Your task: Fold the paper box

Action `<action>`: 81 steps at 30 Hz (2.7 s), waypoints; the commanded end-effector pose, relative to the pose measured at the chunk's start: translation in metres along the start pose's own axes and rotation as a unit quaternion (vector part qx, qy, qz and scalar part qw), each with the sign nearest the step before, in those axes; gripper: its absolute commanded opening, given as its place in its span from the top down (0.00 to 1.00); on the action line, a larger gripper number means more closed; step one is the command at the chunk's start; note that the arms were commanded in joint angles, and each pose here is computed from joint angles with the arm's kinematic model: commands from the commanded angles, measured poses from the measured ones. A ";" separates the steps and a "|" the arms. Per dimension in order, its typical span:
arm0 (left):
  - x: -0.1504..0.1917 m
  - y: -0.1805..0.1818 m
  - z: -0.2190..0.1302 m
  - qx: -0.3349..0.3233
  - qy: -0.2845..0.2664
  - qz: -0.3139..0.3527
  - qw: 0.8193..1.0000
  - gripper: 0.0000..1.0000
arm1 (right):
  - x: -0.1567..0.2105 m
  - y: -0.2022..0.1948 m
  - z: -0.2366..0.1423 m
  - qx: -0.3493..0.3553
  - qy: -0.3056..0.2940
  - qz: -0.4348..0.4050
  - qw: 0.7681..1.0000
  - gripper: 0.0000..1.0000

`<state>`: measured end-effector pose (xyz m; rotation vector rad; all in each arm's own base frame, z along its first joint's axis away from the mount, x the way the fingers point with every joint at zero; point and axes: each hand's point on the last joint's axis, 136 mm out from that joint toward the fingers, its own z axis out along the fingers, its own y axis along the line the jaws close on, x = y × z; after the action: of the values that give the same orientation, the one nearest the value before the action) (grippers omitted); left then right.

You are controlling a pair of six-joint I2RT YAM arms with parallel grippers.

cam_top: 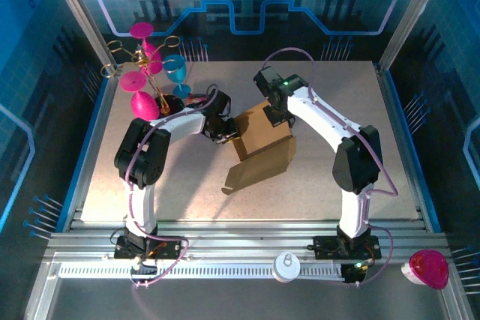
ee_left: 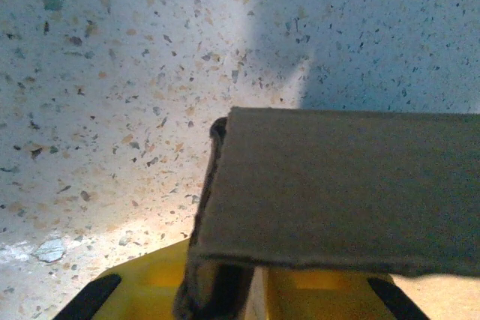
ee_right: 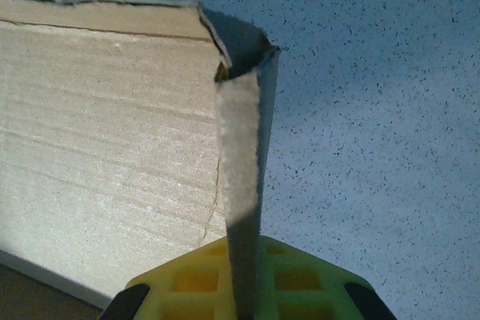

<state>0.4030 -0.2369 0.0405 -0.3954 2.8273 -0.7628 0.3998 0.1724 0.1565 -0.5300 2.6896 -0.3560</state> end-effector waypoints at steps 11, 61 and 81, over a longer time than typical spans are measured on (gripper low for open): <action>0.020 0.021 0.010 -0.056 0.015 0.005 0.998 1.00 | -0.004 -0.004 -0.012 -0.003 -0.013 0.011 1.000 1.00; 0.047 0.017 -0.014 -0.062 -0.003 -0.036 0.997 0.98 | 0.006 -0.002 -0.008 0.001 -0.009 -0.001 1.000 1.00; 0.036 0.016 -0.045 -0.118 -0.044 -0.036 0.991 1.00 | 0.003 -0.019 -0.025 0.140 -0.024 -0.013 0.990 1.00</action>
<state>0.3588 -0.2301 0.0596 -0.5160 2.8386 -0.5256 0.3935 0.1760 0.1638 -0.5139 2.5826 -0.5613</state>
